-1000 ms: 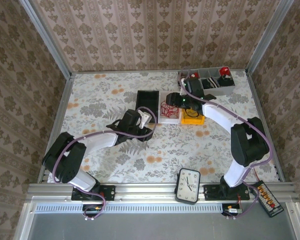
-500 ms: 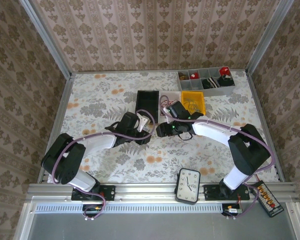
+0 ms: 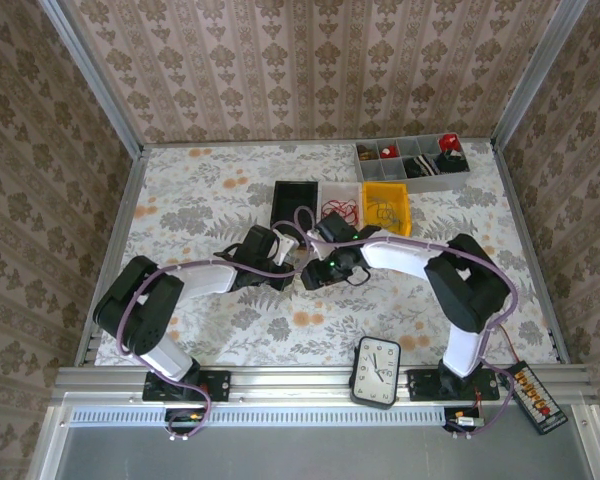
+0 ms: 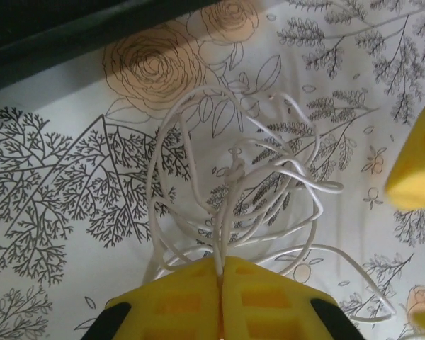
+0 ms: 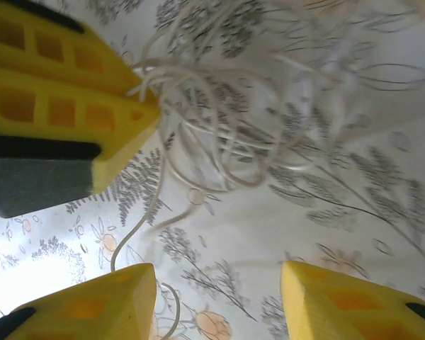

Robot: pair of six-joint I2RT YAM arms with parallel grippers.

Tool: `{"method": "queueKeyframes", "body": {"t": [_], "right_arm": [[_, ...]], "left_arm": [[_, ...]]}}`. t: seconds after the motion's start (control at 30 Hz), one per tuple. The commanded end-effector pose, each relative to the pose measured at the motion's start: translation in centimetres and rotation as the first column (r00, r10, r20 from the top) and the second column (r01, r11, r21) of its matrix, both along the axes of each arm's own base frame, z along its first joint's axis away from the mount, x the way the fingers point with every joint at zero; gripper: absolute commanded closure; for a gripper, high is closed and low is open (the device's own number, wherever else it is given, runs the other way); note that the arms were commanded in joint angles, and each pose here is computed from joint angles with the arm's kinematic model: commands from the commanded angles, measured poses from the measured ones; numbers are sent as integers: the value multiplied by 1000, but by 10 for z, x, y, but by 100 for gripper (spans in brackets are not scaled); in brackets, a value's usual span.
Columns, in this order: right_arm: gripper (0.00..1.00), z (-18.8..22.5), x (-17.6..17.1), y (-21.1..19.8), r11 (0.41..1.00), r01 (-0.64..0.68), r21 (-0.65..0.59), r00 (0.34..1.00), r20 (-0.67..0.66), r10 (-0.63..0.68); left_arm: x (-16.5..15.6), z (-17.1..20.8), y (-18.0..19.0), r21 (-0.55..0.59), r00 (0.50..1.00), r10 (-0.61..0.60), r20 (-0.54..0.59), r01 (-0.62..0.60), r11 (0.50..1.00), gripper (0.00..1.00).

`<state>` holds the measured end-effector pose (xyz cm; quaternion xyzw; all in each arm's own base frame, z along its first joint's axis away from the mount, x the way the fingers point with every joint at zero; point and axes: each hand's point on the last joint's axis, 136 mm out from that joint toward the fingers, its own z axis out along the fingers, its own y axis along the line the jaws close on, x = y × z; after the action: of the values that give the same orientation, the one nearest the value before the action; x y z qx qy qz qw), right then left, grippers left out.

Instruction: Untangle the cables

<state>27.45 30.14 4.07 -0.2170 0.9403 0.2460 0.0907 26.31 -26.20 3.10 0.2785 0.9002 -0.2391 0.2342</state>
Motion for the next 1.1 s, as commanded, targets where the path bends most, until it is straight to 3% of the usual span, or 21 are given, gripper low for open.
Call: {"method": "queueKeyframes", "body": {"t": [0.0, 0.17, 0.33, 0.4, 0.6, 0.8, 0.9, 1.07], "right_arm": [[50, -4, -6, 10, 998, -70, -10, 997, -34, 69], [55, -16, 2, 12, 995, -73, -72, 997, -29, 71], [92, -20, 11, -6, 989, -8, -148, 999, 46, 15], [99, -19, 15, -17, 986, 35, -162, 997, 76, -23], [100, -16, 23, -54, 968, 179, -177, 980, 118, -160], [100, -16, 33, -101, 908, 378, -181, 924, 134, -358], [100, -15, 38, -128, 847, 498, -183, 866, 154, -476], [100, -19, 37, -183, 676, 711, -195, 703, 163, -693]], "left_arm": [[-2, -2, -1, -20, 1000, -5, -10, 5, 1000, 97], [-3, -2, 1, -15, 1000, 2, -8, -2, 1000, 100], [0, 0, 10, 5, 999, 42, 10, -42, 999, 100], [2, 3, 13, 3, 998, 63, 21, -63, 998, 100], [3, 9, 17, -1, 996, 81, 29, -81, 997, 100], [12, 9, 33, 33, 984, 170, 50, -171, 985, 100], [17, 10, 41, 41, 974, 216, 70, -219, 975, 100], [25, 9, 61, 60, 944, 317, 88, -323, 945, 100]]}}
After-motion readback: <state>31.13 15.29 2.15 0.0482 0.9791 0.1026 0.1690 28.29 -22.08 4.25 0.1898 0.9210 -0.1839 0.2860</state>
